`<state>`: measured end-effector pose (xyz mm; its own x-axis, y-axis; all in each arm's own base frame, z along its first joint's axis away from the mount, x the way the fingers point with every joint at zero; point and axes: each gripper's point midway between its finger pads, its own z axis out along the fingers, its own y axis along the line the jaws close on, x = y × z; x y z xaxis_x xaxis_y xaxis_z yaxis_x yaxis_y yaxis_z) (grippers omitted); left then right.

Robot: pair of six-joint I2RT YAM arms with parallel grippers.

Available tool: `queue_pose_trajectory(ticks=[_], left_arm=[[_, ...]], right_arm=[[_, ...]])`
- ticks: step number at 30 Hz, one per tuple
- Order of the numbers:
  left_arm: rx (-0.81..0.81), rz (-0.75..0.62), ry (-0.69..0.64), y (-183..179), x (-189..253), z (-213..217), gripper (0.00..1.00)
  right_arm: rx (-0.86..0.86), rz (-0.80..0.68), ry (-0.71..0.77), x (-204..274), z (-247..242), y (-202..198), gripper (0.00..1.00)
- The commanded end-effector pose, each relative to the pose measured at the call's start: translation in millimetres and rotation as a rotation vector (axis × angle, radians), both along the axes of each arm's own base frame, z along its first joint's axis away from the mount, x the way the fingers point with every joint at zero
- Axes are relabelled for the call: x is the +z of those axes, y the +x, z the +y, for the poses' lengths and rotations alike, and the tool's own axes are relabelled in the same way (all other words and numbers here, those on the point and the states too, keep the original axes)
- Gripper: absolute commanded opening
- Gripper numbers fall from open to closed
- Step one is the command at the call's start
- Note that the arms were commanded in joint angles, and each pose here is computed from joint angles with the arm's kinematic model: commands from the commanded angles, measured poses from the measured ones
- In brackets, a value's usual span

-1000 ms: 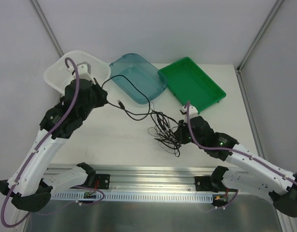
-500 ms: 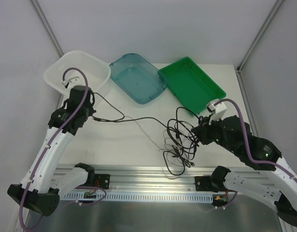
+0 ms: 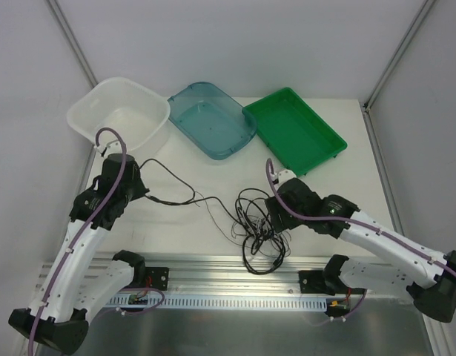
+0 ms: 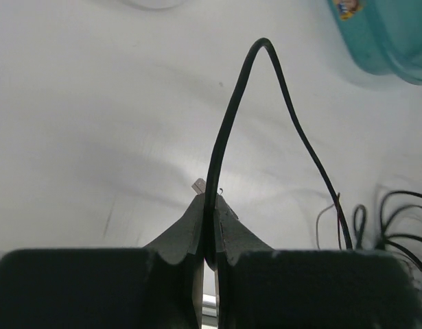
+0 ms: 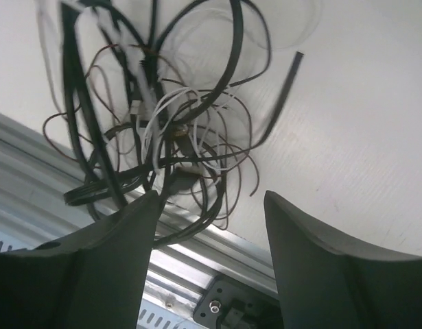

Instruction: Untangle the cables

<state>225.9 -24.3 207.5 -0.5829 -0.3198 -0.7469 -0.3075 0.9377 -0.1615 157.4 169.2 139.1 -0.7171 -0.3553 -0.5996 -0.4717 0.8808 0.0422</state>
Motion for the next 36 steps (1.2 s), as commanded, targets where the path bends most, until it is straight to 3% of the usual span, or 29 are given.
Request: queue_pose_trajectory(ticks=[1,5,15,20,23,29,36], left_arm=[[-0.143,-0.055,-0.196,-2,14,-40,0.0],[-0.226,-0.074,-0.213,-4,9,-51,0.0],[-0.436,-0.137,-0.246,-7,-14,-78,0.0],[-0.489,-0.142,-0.237,-8,-24,-83,0.0],[-0.494,-0.157,-0.237,-6,-29,-84,0.0],[-0.467,-0.205,-0.225,-7,-24,-78,0.0],[-0.418,-0.243,-0.209,-8,-23,-68,0.0]], right_arm=[[0.073,-0.112,0.086,46,29,7,0.67],[0.256,-0.146,0.266,88,82,-1,0.67],[0.709,-0.095,0.424,106,186,-26,0.65],[0.837,-0.046,0.341,80,215,-28,0.61],[0.832,-0.002,0.287,60,222,-23,0.59],[0.63,-0.069,0.221,26,219,12,0.61],[0.257,-0.159,0.278,32,199,67,0.57]])
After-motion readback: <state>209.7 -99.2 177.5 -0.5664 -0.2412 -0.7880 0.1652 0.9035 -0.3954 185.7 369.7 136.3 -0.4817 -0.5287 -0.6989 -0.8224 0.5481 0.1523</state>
